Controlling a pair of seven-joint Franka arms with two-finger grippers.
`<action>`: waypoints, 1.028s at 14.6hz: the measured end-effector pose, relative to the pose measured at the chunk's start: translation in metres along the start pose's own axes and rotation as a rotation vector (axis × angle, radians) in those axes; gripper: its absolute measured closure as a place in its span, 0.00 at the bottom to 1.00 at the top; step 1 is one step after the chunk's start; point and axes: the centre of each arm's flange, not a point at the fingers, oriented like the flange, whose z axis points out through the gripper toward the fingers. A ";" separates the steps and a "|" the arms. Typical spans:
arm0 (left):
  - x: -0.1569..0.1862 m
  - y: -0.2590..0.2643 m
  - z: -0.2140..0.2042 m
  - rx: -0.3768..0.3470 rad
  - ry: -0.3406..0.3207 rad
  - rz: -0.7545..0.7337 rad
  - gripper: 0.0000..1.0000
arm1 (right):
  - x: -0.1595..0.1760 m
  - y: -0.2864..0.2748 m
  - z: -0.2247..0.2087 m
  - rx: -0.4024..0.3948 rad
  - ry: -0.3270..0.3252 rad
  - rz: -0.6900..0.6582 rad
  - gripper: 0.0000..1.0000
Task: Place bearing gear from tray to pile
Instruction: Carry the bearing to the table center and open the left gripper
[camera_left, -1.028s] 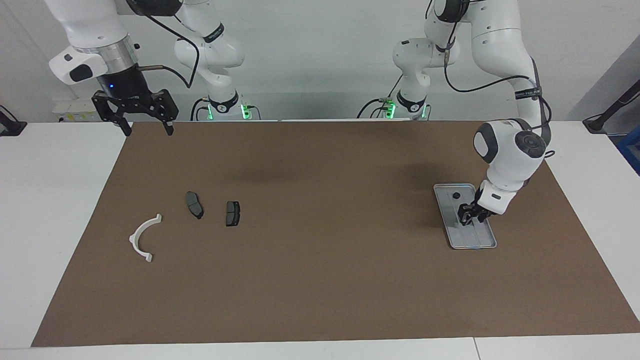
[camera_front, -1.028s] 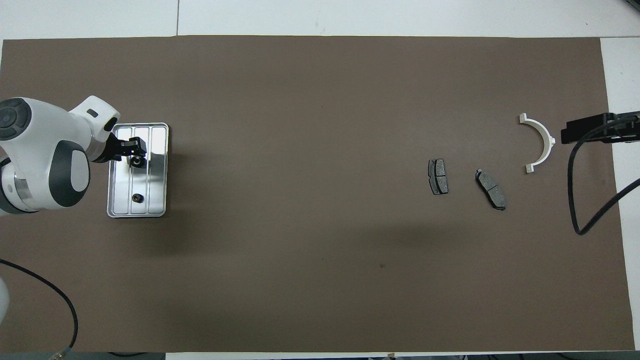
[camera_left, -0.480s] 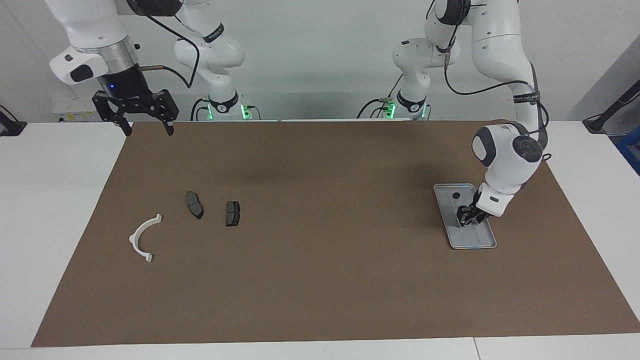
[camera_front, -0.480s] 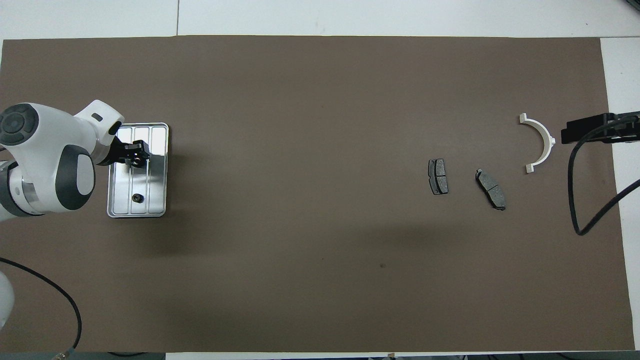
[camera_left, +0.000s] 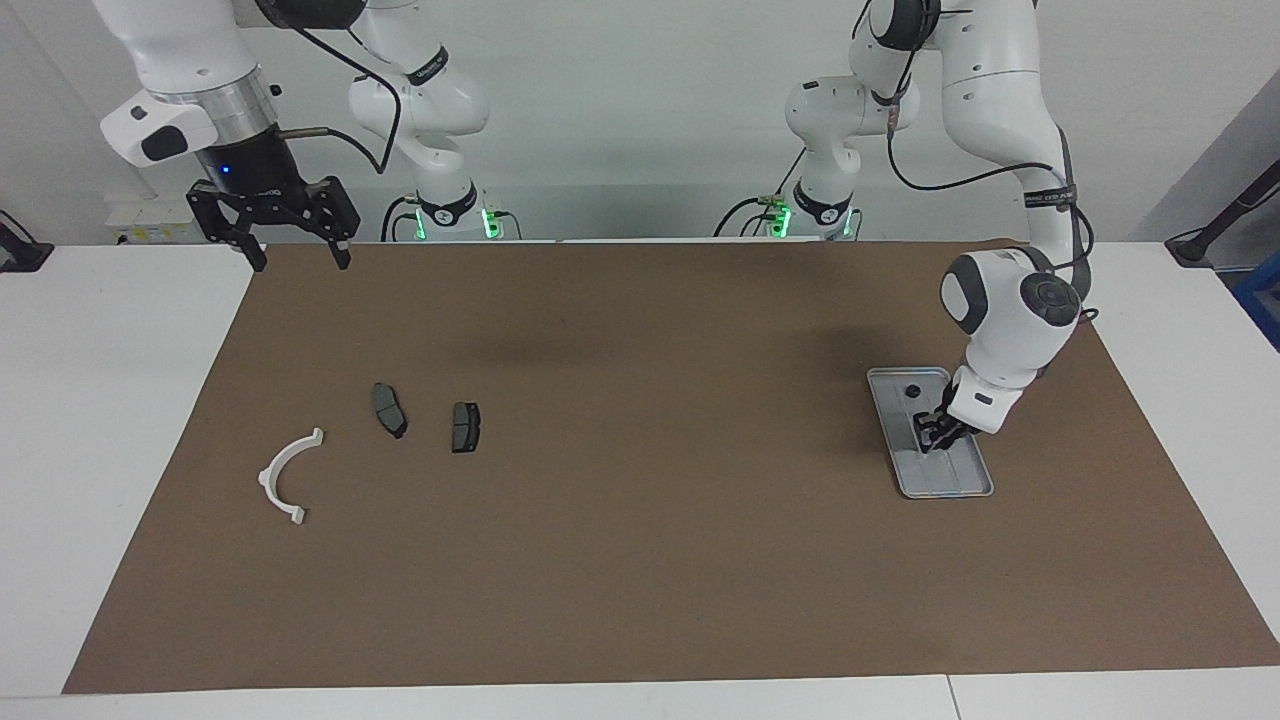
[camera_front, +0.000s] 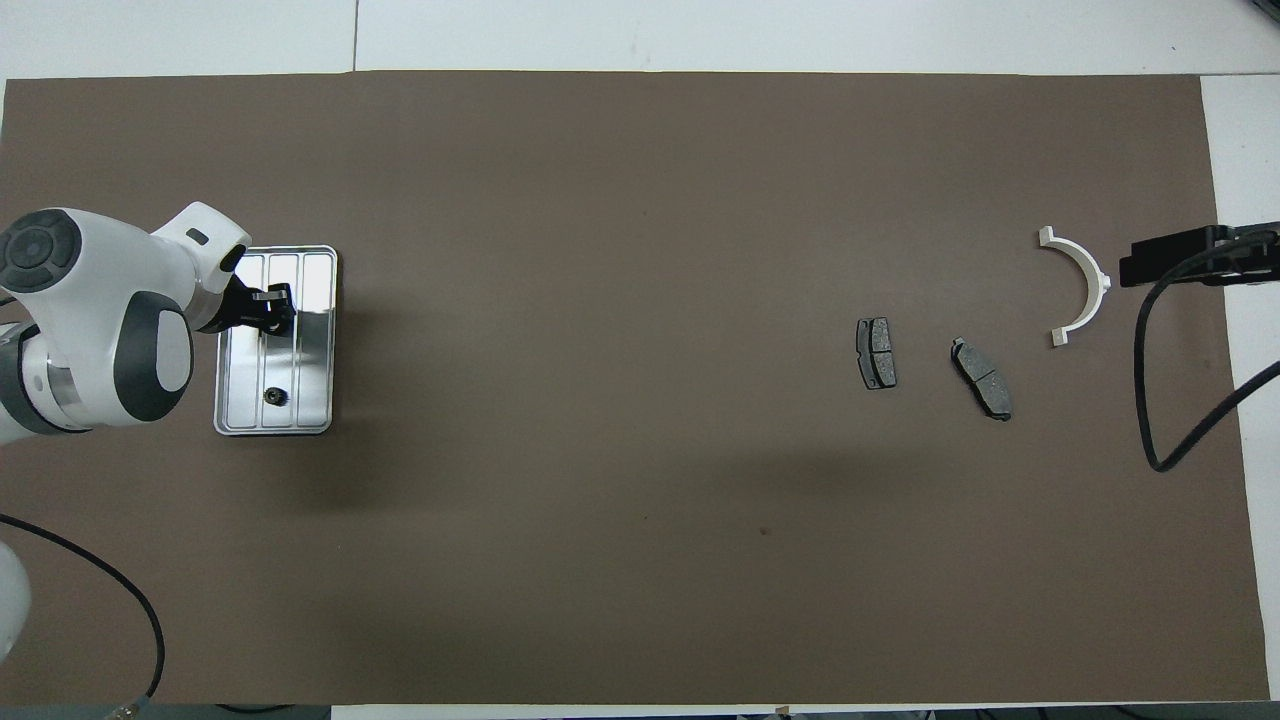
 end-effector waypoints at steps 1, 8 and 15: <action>0.001 0.003 -0.003 0.000 -0.013 -0.002 0.66 | 0.000 -0.001 -0.001 0.000 0.002 -0.002 0.00; -0.014 0.224 -0.083 -0.025 -0.012 -0.240 0.66 | -0.003 -0.020 -0.004 0.005 0.007 -0.036 0.00; -0.093 0.379 -0.036 -0.048 -0.015 -0.279 0.66 | -0.008 -0.033 -0.001 0.006 -0.017 -0.060 0.00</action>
